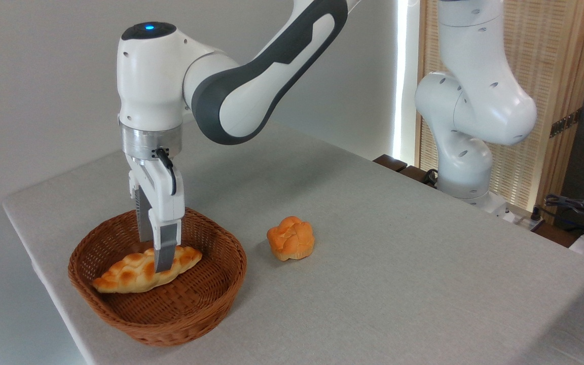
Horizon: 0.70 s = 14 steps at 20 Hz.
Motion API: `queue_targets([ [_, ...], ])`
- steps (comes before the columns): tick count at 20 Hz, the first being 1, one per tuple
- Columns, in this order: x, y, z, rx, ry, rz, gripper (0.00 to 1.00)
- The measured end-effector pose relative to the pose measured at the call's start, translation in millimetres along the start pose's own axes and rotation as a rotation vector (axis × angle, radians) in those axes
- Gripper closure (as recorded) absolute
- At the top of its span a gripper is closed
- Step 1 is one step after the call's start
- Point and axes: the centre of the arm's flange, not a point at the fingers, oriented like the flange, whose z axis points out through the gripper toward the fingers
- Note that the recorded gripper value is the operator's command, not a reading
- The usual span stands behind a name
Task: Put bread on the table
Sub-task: 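Close the gripper on the braided bread roll, then lift the braided roll out of the basket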
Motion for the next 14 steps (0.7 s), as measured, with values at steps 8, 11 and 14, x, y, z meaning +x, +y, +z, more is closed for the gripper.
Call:
queue_targets([
  [8,-4,10,31,0.051,-0.01,0.08,0.77],
  [11,-4,10,32,0.056,-0.014,0.088,0.86],
  [14,-4,10,32,0.056,-0.014,0.092,0.86],
])
